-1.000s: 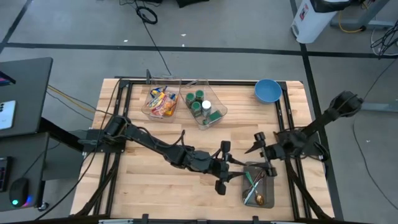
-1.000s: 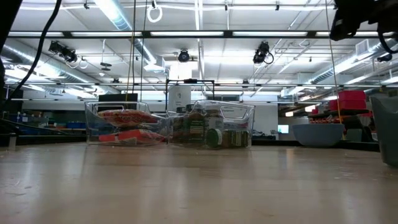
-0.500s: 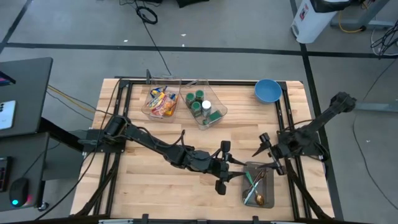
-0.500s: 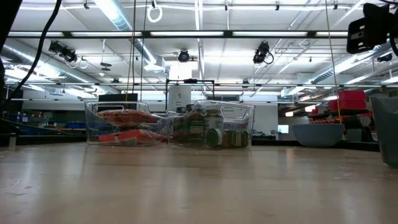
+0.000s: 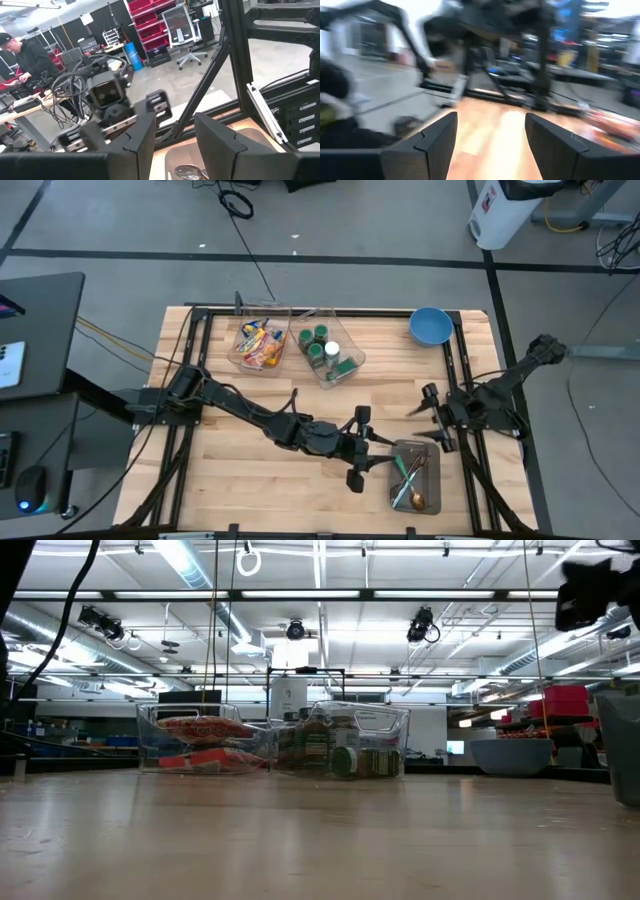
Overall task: Pick & Place Food Item
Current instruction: Return to Home Position
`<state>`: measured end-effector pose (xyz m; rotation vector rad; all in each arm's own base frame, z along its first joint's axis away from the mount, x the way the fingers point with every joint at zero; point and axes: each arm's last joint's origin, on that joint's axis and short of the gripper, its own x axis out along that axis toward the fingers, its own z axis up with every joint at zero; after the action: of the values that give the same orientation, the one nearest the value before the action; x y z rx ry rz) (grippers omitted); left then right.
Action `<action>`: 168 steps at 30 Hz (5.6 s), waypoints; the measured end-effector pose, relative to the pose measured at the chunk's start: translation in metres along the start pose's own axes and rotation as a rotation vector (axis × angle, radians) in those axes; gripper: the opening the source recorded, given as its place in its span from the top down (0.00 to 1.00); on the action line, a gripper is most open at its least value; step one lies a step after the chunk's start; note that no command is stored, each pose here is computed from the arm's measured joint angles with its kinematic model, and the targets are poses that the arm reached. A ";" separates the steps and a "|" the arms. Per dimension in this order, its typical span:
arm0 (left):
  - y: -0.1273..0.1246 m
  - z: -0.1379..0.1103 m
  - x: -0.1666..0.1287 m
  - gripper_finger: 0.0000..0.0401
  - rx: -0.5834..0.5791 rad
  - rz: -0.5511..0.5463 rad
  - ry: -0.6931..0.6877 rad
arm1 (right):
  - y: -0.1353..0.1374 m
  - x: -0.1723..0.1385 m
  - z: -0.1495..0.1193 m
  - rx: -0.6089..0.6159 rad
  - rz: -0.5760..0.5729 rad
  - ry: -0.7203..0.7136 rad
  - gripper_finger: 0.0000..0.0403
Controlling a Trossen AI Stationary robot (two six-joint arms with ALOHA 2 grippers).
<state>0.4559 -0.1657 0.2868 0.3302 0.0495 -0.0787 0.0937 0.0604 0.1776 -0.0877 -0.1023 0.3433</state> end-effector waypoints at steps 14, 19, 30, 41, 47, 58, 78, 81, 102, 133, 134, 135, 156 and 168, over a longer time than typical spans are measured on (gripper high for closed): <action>-0.004 0.029 -0.069 0.64 -0.151 0.112 -0.660 | -0.023 0.003 -0.009 -0.025 -0.136 0.070 0.39; -0.004 -0.016 -0.112 0.64 -0.150 0.256 -0.637 | -0.026 0.003 -0.009 -0.023 -0.164 0.072 0.39; 0.012 -0.094 -0.208 0.64 -0.162 0.245 -0.271 | -0.027 0.003 -0.009 -0.014 -0.173 0.072 0.39; 0.024 -0.170 -0.302 0.64 -0.401 0.021 -0.153 | -0.027 0.003 -0.009 -0.016 -0.173 0.069 0.39; 0.023 -0.175 -0.304 0.64 -0.386 -0.030 -0.057 | -0.027 0.003 -0.007 -0.026 -0.182 0.055 0.39; 0.017 -0.172 -0.306 0.64 -0.384 -0.266 -0.094 | -0.027 0.003 -0.006 -0.024 -0.188 0.043 0.39; 0.018 -0.149 -0.299 0.64 -0.242 -0.333 -0.247 | -0.027 0.003 -0.007 -0.026 -0.187 0.055 0.39; 0.019 -0.148 -0.299 0.64 -0.251 -0.289 -0.252 | -0.027 0.003 -0.009 -0.019 -0.185 0.070 0.39; 0.021 -0.141 -0.324 0.64 -0.354 -0.449 -0.384 | -0.027 0.003 -0.011 -0.012 -0.183 0.089 0.39; 0.044 -0.171 -0.361 0.64 -0.345 -0.256 -0.026 | -0.027 0.003 -0.011 -0.043 -0.182 0.089 0.39; 0.046 -0.172 -0.360 0.64 -0.338 -0.237 -0.021 | -0.027 0.003 -0.010 -0.049 -0.182 0.090 0.39; 0.048 -0.173 -0.359 0.64 -0.336 -0.211 -0.010 | -0.027 0.003 -0.010 -0.053 -0.190 0.090 0.39; 0.095 -0.194 -0.351 0.64 -0.358 -0.016 0.064 | -0.059 -0.002 -0.013 -0.089 -0.424 0.122 0.39; 0.107 -0.196 -0.356 0.64 -0.352 -0.066 0.018 | -0.079 -0.012 -0.018 -0.039 -0.338 0.145 0.39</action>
<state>0.1038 0.0236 0.1584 -0.0224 0.0909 -0.1306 0.1109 -0.0187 0.1664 -0.1314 0.0208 -0.0033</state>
